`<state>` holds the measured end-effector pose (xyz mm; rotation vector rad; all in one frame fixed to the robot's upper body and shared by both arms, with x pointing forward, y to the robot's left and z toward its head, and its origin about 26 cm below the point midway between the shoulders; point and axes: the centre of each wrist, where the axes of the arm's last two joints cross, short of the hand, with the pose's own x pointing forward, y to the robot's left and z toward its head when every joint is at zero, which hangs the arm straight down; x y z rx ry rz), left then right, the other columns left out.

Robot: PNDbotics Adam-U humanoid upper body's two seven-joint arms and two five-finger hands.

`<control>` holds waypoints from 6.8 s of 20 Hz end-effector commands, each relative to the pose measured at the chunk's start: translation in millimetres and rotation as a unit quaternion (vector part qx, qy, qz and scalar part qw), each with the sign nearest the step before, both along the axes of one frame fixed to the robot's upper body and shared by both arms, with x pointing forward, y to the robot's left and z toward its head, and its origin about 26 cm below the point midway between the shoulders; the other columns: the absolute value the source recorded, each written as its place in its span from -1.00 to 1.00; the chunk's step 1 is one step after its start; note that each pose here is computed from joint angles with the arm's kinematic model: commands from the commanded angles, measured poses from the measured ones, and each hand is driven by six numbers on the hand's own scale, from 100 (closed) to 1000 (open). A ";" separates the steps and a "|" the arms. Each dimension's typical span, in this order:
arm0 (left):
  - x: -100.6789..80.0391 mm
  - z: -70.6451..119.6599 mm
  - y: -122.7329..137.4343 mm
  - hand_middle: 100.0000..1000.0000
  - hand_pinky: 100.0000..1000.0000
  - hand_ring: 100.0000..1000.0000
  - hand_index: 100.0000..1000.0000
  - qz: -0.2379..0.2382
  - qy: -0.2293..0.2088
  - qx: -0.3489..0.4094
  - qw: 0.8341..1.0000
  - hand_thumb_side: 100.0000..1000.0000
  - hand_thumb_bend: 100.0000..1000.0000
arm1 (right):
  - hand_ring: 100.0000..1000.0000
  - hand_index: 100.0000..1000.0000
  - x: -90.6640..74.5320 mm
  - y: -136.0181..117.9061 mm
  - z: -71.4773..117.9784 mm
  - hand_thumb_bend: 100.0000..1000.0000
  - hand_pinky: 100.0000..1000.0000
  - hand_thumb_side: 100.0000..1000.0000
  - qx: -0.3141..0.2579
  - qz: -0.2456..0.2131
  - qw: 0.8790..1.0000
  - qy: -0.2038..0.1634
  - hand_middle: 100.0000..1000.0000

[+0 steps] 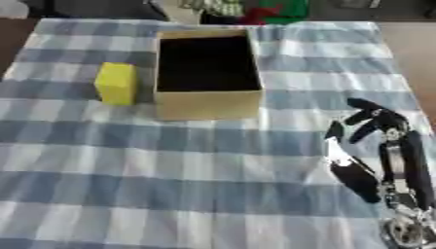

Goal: Pick up objects on the table and place them in the box.

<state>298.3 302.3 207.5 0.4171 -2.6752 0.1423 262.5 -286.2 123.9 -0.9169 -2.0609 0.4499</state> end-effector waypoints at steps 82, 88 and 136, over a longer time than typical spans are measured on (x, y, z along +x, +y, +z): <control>174.4 108.2 25.3 0.70 0.96 0.78 0.88 0.006 0.385 0.728 0.566 -0.32 0.59 | -0.34 0.55 -2.2 1.4 2.9 -1.00 0.72 -0.30 -0.008 0.043 0.999 0.004 -0.08; 177.5 105.9 12.2 0.67 0.99 0.75 0.86 -0.033 0.394 0.717 0.574 -0.28 0.52 | -0.34 0.56 -2.3 1.6 2.5 -1.00 0.72 -0.30 -0.007 0.041 0.999 0.008 -0.08; 181.4 85.7 -40.4 0.70 0.97 0.78 0.82 0.006 0.421 0.724 0.546 -0.36 0.48 | -0.34 0.58 1.3 8.7 5.5 -1.00 0.75 -0.33 -0.001 0.051 0.999 0.017 -0.08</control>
